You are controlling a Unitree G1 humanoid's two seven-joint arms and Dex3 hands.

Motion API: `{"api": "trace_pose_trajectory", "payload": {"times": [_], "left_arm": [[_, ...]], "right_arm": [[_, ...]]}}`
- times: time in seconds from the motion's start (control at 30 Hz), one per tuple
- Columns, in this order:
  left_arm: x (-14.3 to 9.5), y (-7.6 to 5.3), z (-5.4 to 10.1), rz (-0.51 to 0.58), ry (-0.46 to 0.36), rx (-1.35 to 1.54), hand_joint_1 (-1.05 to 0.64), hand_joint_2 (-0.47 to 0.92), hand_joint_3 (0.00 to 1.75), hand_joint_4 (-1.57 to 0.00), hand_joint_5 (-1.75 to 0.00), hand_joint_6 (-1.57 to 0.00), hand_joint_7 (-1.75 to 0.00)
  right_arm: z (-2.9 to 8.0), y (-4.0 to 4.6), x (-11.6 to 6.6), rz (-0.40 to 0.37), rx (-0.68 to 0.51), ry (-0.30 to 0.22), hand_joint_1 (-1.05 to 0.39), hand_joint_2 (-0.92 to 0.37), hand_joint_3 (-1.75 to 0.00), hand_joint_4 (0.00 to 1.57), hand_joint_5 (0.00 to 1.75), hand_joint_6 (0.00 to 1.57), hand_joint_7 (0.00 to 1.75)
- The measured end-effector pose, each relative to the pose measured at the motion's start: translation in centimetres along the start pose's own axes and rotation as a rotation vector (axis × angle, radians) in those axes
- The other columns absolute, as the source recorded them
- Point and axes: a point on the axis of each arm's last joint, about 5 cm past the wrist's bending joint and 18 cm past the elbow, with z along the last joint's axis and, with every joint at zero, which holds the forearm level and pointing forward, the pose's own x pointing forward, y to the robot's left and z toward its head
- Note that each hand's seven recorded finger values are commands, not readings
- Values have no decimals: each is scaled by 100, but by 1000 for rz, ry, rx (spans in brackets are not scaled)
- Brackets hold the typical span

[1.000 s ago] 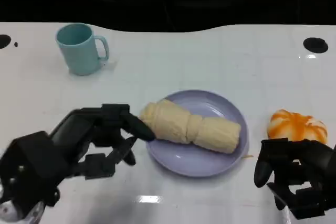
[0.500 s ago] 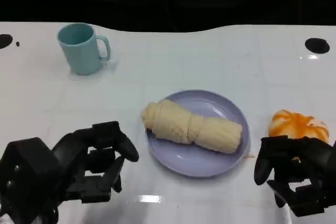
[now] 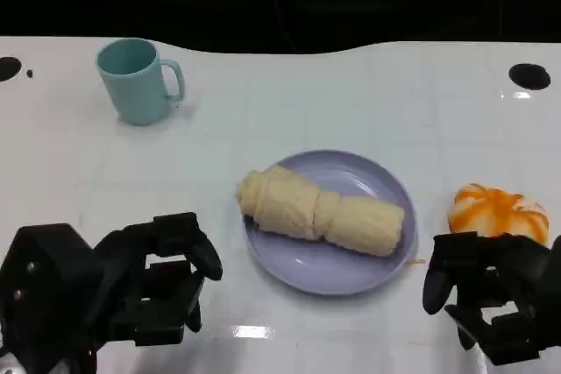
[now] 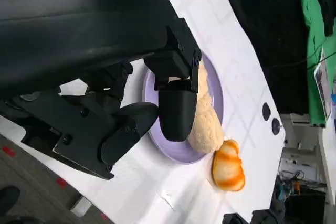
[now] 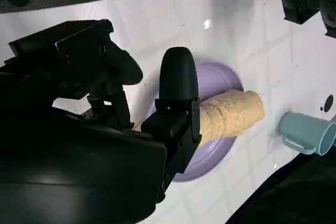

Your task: Grasp the towel on the left side of the plate with the left hand and place it into the plate.

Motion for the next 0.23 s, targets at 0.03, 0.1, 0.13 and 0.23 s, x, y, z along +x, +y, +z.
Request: {"api": "trace_pose_trajectory", "payload": {"times": [0.03,0.1,0.13,0.23], "left_arm": [[3,4,-4,-1,4,-1,-9,56,118,-76,-175,-67,-157],[0,14,-8,-3,28,-2,-9,56,117,-75,-175,-67,-156],[-3,18,-10,-3,42,-3,-8,56,116,-74,-175,-67,-156],[-11,19,8,-6,49,1,-7,56,115,-70,-175,-68,-154]], "right_arm": [[0,0,0,-1,0,0,9,-68,-96,66,169,65,144],[-2,5,-3,-3,2,0,10,-69,-96,65,171,65,144],[-3,8,-4,-4,4,0,11,-69,-95,65,171,65,145],[-7,23,-8,-7,12,-3,11,-69,-95,65,171,65,145]]}}
